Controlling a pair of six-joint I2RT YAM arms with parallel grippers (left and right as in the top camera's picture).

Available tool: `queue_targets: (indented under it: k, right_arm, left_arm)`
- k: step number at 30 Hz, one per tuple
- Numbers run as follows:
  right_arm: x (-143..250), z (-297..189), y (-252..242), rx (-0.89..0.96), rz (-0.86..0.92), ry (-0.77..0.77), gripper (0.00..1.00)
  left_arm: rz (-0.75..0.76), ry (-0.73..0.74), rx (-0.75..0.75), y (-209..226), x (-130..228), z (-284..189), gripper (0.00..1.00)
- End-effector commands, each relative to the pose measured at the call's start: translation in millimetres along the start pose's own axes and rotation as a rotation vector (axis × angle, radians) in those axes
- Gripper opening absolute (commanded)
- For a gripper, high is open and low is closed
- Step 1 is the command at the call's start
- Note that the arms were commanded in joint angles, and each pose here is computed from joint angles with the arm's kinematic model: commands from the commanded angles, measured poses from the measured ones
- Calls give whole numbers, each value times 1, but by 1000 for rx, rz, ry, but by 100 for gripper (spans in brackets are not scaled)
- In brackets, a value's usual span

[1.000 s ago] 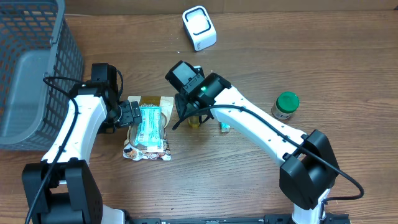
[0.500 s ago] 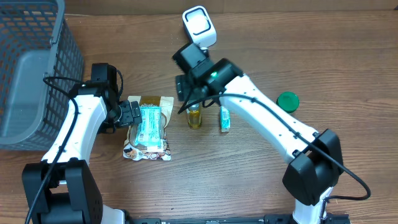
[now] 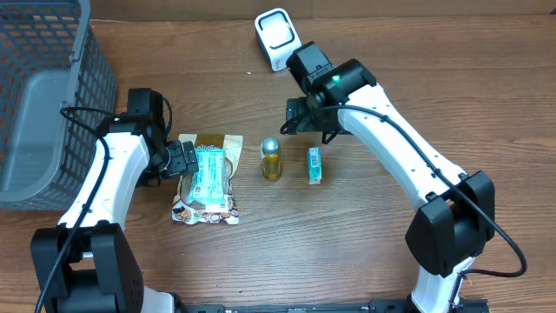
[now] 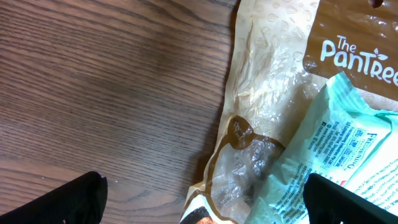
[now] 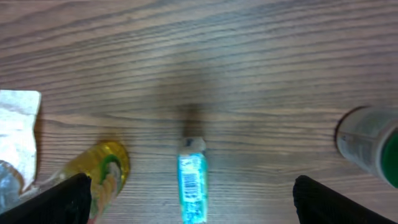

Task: Scan the item barcode

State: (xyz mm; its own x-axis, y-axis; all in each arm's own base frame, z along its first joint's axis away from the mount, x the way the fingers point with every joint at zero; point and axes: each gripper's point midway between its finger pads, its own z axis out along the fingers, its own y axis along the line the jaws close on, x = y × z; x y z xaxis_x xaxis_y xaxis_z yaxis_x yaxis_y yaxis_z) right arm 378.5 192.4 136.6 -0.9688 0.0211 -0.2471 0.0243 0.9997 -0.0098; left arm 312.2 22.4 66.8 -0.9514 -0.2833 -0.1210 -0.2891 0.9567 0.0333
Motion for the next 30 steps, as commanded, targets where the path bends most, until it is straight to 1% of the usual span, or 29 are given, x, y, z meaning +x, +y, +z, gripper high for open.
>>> queue_targets:
  k: [1, 14, 23, 30]
  right_arm:
    - [3, -3, -9, 11, 8, 4, 100]
    - [44, 27, -14, 21, -5, 144, 100]
    - [55, 45, -18, 34, -6, 164, 100]
    - [55, 52, -17, 27, -5, 152, 100]
  left_arm:
    - [15, -7, 11, -4, -4, -2, 100]
    - [15, -7, 11, -4, -4, -2, 99]
    - [15, -7, 11, -4, -4, -2, 100]
    - [15, -7, 11, -4, -4, -2, 100]
